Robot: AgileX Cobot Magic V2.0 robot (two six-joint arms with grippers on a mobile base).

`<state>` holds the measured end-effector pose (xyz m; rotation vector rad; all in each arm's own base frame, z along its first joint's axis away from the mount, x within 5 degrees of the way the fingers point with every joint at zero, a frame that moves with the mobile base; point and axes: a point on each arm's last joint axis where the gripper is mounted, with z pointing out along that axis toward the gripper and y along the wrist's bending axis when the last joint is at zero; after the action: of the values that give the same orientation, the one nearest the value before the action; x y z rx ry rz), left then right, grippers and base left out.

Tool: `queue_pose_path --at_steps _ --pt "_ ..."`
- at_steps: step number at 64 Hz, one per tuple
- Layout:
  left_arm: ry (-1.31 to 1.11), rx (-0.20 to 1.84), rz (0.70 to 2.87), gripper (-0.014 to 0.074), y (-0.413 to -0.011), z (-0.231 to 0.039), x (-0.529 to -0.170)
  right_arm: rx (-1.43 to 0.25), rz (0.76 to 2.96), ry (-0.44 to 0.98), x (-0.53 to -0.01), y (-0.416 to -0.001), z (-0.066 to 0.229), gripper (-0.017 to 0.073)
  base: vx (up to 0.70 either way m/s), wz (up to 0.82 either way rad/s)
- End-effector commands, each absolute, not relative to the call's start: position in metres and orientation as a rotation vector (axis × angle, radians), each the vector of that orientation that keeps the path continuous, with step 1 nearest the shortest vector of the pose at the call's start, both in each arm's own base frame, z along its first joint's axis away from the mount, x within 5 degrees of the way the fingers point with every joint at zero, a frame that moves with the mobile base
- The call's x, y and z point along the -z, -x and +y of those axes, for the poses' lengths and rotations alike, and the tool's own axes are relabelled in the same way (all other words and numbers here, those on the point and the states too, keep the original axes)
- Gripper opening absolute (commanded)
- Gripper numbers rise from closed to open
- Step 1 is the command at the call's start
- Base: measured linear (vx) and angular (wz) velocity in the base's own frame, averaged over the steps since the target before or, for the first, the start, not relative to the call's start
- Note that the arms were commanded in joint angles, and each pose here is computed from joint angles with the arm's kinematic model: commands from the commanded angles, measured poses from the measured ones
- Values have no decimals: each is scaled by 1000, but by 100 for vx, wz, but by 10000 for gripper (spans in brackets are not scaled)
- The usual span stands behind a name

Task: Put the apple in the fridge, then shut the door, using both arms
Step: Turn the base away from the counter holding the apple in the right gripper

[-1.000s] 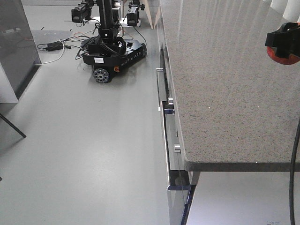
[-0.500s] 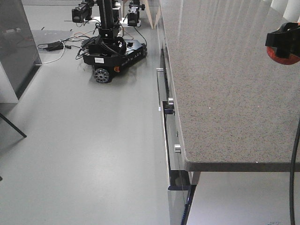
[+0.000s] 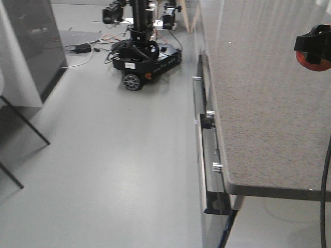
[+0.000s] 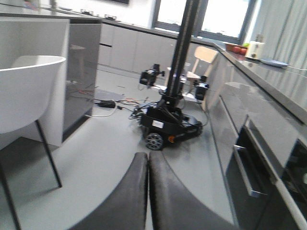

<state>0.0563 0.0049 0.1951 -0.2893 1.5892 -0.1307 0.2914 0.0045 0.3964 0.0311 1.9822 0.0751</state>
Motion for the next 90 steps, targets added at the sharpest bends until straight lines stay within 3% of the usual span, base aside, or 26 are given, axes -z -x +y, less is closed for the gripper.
queue_pose_path --at_steps 1,90 --pt "292 136 1521 -6 -56 6 -193 -67 1844 -31 -422 -285 3 8 1 35" --pt "292 136 1521 -6 -56 6 -193 -67 1843 -31 -422 -285 3 8 0 50"
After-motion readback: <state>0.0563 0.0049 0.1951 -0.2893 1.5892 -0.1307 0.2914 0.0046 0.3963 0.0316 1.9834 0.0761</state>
